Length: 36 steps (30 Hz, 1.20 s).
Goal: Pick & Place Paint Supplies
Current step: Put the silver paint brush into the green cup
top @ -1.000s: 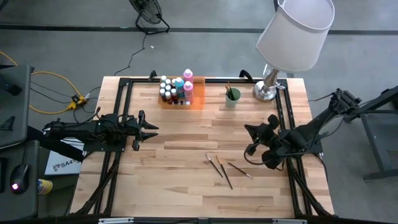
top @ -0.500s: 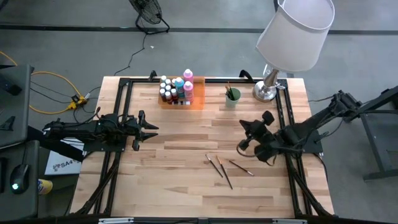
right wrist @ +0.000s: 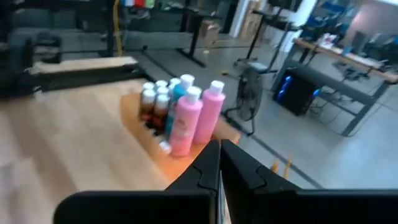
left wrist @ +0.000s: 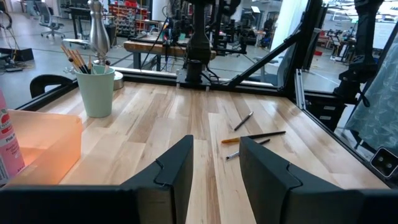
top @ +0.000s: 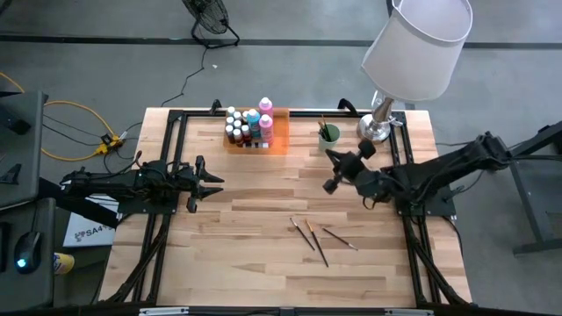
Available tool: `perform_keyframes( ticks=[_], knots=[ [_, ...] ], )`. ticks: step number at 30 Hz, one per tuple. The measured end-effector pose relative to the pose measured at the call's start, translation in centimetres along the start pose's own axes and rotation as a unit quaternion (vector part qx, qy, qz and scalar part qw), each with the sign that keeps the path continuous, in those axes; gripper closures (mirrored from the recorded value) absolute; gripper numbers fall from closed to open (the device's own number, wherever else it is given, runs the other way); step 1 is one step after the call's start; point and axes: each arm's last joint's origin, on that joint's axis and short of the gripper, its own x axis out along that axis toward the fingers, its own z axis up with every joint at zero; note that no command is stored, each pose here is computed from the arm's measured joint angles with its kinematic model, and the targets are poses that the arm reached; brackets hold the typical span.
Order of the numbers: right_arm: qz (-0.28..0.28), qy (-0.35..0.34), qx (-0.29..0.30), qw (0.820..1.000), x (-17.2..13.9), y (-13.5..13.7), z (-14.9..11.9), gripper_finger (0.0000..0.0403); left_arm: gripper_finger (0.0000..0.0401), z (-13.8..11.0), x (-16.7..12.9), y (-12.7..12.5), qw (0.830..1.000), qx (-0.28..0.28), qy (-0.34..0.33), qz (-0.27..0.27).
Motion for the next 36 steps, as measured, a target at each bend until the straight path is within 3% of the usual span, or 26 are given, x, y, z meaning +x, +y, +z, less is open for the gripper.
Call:
perform_keyframes(
  ticks=[8, 14, 18, 25, 36],
  knots=[
    [-0.047, -0.079, 0.004, 0.996, 2.8, -1.6, -1.1, 0.04, 0.0275, 0.0, 0.0, 0.0, 1.0, 0.0, 0.0, 0.0],
    [-0.087, -0.126, 0.032, 0.988, 4.9, -4.3, -2.0, 0.04, 0.0275, 0.0, 0.0, 0.0, 1.0, 0.0, 0.0, 0.0],
    [-0.085, -0.141, 0.043, 0.985, 6.5, -6.3, -2.3, 0.04, 0.0275, 0.0, 0.0, 0.0, 1.0, 0.0, 0.0, 0.0],
    [-0.08, -0.134, 0.089, 0.984, 9.6, -9.0, -3.3, 0.04, 0.0275, 0.0, 0.0, 0.0, 1.0, 0.0, 0.0, 0.0],
    [-0.098, -0.08, 0.121, 0.985, 13.2, -10.0, -6.4, 0.04, 0.0275, 0.0, 0.0, 0.0, 1.0, 0.0, 0.0, 0.0]
  ],
)
